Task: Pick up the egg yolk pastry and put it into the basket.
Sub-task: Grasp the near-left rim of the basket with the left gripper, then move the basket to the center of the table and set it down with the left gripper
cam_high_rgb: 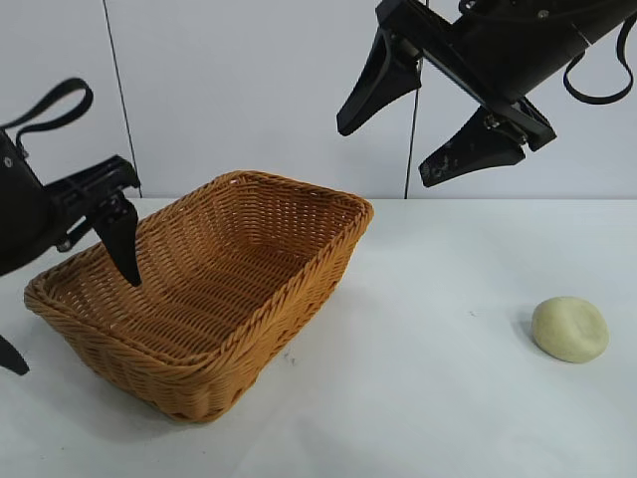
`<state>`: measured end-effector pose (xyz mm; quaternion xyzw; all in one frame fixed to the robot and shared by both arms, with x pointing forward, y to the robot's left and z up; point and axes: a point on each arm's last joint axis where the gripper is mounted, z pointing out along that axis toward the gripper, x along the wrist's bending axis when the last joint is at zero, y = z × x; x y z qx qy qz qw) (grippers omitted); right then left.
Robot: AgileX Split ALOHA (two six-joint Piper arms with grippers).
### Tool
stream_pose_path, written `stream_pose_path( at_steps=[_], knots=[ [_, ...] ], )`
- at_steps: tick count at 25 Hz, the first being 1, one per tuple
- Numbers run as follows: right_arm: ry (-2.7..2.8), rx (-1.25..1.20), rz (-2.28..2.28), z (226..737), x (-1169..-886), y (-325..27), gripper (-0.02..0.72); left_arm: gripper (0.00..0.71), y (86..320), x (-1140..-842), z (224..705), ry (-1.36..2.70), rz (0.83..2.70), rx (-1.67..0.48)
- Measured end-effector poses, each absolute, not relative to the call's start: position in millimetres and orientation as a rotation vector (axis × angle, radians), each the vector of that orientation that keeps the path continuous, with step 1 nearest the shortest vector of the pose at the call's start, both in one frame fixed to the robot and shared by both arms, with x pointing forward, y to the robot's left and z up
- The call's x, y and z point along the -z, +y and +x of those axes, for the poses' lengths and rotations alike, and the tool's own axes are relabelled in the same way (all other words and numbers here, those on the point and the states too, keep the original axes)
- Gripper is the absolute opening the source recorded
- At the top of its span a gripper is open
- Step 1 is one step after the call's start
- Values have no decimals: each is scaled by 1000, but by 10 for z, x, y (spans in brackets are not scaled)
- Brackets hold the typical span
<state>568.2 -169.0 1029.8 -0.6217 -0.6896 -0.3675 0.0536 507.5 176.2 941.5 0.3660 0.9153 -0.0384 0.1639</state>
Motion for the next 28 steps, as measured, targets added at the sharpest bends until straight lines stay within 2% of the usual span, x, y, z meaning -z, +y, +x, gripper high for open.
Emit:
stream_pose_path(
  at_steps=[5, 9, 11, 12, 14, 16, 20, 25, 28],
  knots=[
    [-2095, 1114, -1887, 5679, -10298, -1689, 622, 696, 1733, -9109, 5155, 2665, 1025, 104],
    [-2095, 1111, -1885, 5677, -10297, -1688, 622, 678, 1716, -9049, 5157, 2696, 978, 136],
    [-2095, 1111, -1885, 5677, -10297, -1688, 622, 593, 1707, -9050, 5156, 2704, 953, 152],
    [-2095, 1108, -1883, 5675, -10296, -1687, 622, 515, 1705, -9050, 5155, 2706, 947, 157],
    [-2095, 1109, -1883, 5675, -10296, -1687, 622, 315, 1701, -9051, 5153, 2710, 932, 167],
    [-2095, 1109, -1883, 5675, -10296, -1687, 622, 155, 1687, -9067, 5170, 2712, 902, 181],
    [-2095, 1108, -1883, 5674, -10296, -1687, 622, 140, 1682, -9119, 5213, 2703, 974, 179],
    [-2095, 1108, -1883, 5674, -10296, -1687, 622, 140, 1786, -9252, 5396, 2653, 1078, 161],
    [-2095, 1108, -1883, 5674, -10296, -1687, 622, 140, 2002, -9441, 5641, 2565, 1225, 129]
  ],
)
